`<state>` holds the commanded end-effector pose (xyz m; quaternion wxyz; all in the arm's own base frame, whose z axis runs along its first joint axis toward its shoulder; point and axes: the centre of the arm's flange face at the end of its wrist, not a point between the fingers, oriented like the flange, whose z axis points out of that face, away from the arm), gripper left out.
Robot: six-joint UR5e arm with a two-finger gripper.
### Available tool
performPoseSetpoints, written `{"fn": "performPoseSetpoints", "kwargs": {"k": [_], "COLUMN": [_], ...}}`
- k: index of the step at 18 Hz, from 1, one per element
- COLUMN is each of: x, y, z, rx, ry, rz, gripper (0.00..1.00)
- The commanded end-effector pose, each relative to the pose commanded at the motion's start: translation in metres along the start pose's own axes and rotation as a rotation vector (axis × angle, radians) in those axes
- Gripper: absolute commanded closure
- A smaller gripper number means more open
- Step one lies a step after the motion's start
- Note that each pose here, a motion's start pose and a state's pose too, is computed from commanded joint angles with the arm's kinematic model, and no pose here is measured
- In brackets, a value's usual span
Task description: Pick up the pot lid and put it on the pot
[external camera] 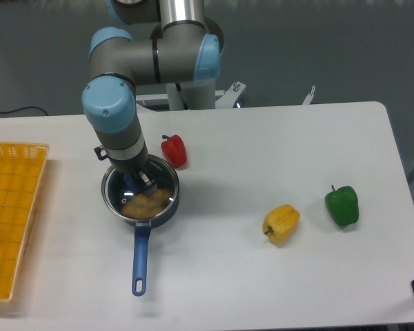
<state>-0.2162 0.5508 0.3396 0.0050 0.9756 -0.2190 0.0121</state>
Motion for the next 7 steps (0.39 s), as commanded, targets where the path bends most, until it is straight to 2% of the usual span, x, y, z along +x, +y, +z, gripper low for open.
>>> {"fn": "performPoseSetpoints", "kwargs": {"k": [7], "x": [-0.0024], "y": [0.0038], "z": [0.0015], "rx": [-0.002], "ry": [0.004], "rz": [-0.006], "gripper": [0.59]}}
